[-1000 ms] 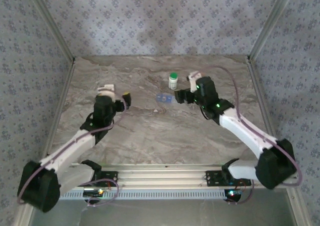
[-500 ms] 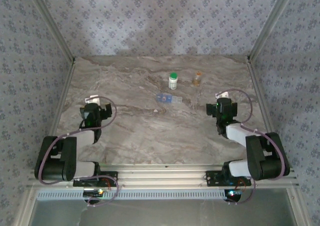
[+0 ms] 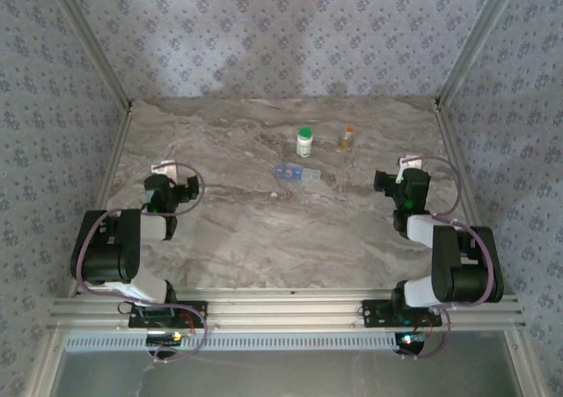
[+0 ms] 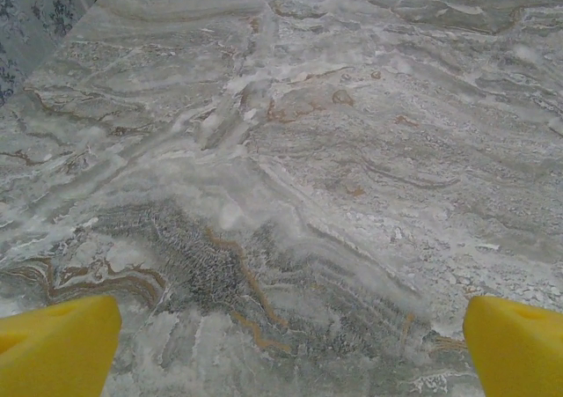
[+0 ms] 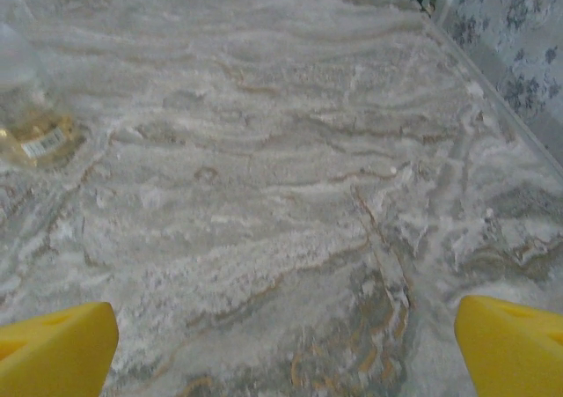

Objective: Sort the pills into containers

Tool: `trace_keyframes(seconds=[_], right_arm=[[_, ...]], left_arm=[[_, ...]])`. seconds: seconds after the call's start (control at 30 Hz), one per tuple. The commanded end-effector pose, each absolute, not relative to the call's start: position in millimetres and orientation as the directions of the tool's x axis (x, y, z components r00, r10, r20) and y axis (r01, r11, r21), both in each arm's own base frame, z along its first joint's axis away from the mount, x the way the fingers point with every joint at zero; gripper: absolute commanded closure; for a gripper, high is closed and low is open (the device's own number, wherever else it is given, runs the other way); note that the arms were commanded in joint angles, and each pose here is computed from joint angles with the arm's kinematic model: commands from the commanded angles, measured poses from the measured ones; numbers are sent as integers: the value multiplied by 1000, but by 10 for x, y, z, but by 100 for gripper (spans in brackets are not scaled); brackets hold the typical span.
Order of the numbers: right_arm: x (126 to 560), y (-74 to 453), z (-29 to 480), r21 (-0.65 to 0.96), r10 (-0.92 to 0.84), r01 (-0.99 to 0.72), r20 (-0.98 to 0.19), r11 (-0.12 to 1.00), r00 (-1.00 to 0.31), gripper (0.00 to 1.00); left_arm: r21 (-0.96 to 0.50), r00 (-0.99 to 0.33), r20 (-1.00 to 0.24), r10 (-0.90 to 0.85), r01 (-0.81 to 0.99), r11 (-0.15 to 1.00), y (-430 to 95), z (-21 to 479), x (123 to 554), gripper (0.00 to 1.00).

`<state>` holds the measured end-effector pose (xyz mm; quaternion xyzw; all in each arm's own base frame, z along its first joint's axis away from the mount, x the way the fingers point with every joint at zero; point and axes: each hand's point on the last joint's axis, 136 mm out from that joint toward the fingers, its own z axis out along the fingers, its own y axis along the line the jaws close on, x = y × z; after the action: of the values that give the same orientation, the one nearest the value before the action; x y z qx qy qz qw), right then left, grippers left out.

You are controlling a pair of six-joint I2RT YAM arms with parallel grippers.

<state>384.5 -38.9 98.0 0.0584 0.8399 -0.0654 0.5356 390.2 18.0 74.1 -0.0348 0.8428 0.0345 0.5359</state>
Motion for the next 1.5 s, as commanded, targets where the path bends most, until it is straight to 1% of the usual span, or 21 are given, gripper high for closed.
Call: trace_keyframes(seconds=[0.0,0.1,0.27,1.47], right_arm=[[3891,-284,944,-15,25,102,-924,995,-381,0],[3898,-199,876,-34,-8,68,-934,997,-357,0],[3910,-185,843,-27,-5,50,-921,998,-389,0],[3915,-173,850,-33,-12,48,-922,998,-388,0]], left_arm=[[4,-380,-925,-27,-82,997,151,890,3975,0],[4,-382,-924,-27,-81,997,150,888,3975,0],[5,-382,-924,-27,-80,997,148,889,3977,1],[5,-382,-924,-26,-80,997,147,885,3975,1]])
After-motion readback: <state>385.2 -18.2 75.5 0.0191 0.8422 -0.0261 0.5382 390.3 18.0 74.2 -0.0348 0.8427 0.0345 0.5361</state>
